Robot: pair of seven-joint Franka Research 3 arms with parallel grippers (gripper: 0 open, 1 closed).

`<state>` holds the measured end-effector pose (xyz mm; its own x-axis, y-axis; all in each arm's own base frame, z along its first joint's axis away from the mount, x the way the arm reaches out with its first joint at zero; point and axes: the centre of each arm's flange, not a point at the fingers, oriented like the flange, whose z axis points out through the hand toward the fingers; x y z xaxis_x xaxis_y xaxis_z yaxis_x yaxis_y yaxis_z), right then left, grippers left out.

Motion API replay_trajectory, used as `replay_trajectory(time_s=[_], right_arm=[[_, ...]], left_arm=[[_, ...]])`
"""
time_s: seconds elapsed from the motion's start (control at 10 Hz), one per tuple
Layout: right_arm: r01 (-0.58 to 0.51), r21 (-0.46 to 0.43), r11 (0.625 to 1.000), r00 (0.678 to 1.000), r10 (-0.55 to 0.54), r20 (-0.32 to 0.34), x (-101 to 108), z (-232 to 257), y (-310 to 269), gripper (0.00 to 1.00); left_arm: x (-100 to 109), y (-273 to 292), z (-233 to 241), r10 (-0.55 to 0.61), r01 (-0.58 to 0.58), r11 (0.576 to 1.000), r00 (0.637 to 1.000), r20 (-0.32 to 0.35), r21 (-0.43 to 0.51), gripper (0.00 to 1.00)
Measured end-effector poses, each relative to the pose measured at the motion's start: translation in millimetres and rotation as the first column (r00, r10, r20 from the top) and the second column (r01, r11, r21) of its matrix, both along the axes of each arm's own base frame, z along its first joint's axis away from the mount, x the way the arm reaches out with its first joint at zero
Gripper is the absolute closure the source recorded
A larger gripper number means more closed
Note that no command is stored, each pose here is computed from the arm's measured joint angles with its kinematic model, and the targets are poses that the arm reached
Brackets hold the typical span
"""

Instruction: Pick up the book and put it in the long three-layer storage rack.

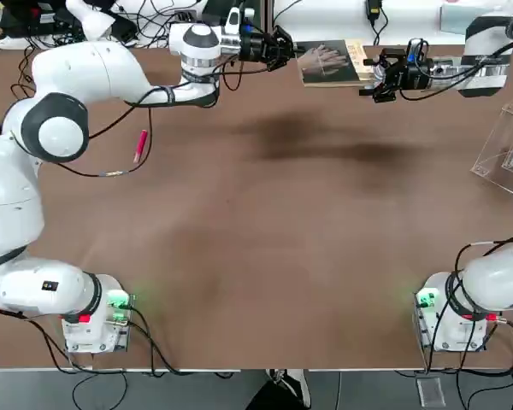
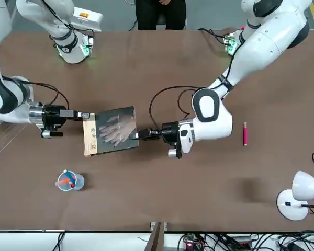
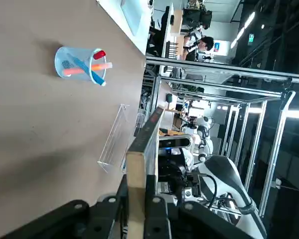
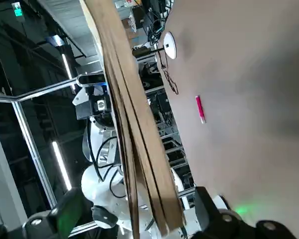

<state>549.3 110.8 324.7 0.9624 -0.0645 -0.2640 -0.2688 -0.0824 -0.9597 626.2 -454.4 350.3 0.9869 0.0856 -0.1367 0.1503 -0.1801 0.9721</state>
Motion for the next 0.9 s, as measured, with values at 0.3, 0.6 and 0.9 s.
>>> replay_trajectory(time_s=[0.3, 0.6, 0.9], right_arm=[[0.002, -0.021, 1.000, 1.000, -0.002, -0.006, 0.6, -1.4, 7.6, 0.01], [0.009, -0.023, 1.000, 0.999, -0.010, -0.045, 2.3, -2.4, 6.9, 0.13], [0.018, -0.023, 1.000, 0.994, -0.020, -0.105, 2.6, -4.3, 5.8, 0.45]], left_arm=[[-0.5, -1.8, 1.3, -0.002, 0.002, 1.000, 1.000, 0.004, -0.001, 1.00], [-6.1, -9.4, 1.1, -0.014, 0.014, 1.000, 1.000, 0.005, 0.000, 1.00], [-6.2, -9.6, 0.8, -0.014, 0.014, 1.000, 1.000, 0.005, 0.001, 1.00]])
